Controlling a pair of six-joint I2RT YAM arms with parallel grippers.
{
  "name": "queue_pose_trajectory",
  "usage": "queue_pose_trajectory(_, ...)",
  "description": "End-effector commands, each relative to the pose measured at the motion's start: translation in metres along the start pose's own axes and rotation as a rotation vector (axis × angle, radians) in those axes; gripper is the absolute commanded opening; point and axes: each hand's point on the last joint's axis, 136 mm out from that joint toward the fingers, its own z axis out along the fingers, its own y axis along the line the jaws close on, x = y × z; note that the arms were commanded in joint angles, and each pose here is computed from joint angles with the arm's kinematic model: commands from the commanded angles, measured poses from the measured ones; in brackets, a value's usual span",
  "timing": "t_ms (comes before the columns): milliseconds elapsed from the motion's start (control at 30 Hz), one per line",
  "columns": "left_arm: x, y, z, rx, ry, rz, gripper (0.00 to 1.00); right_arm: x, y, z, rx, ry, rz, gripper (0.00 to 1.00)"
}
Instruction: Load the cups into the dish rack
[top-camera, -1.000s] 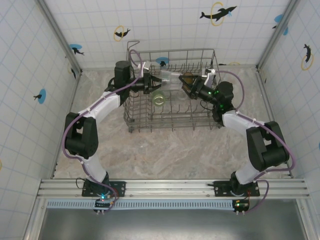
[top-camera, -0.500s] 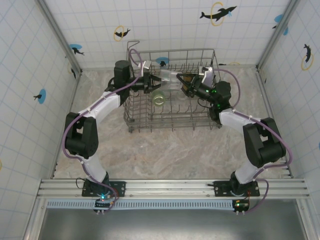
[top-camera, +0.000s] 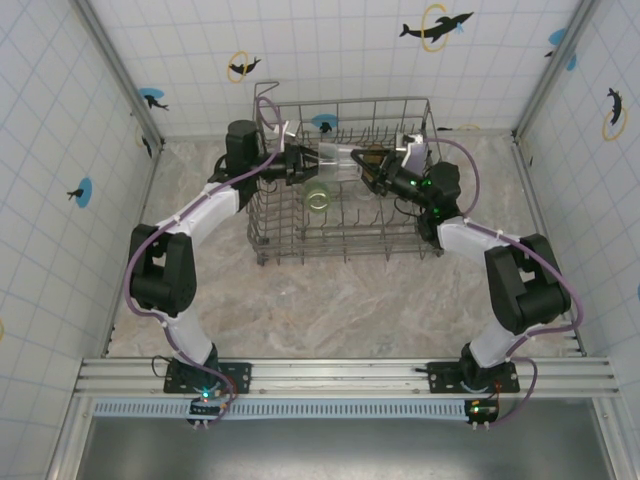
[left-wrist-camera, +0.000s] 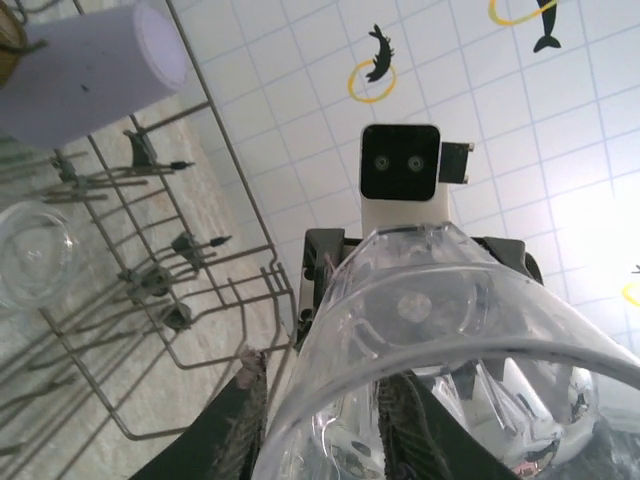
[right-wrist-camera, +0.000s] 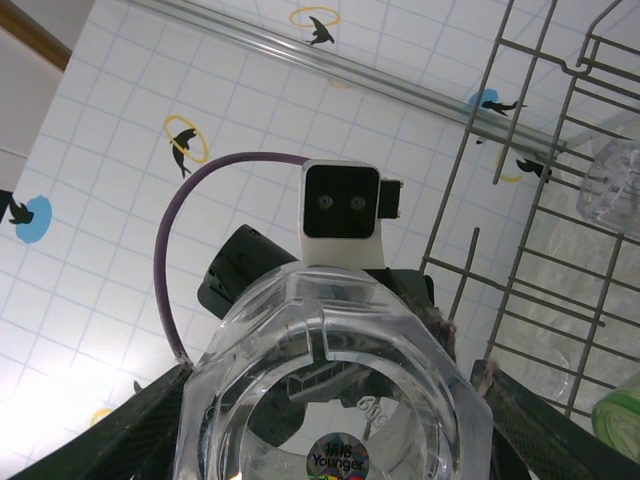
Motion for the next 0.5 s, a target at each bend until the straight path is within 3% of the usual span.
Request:
queue_pose_trajectory(0, -0.02, -0.011, -0.015, -0.009, -0.07, 0.041, 0.43, -0.009, 0.029, 0.002, -0.014, -0.001, -0.132, 0.43)
queue_pose_trajectory(167, -0.035, -0.013, -0.034, -0.06, -0.163, 0.046, 0.59, -0.008, 0.022, 0.0, 0.074, 0.02, -0.209, 0.42)
queue_pose_trajectory(467, -0.06, -0.032, -0.072, -0.144, -0.337, 0.088, 0.71, -0.004, 0.01, 0.002, 0.217, 0.093, -0.356, 0.39)
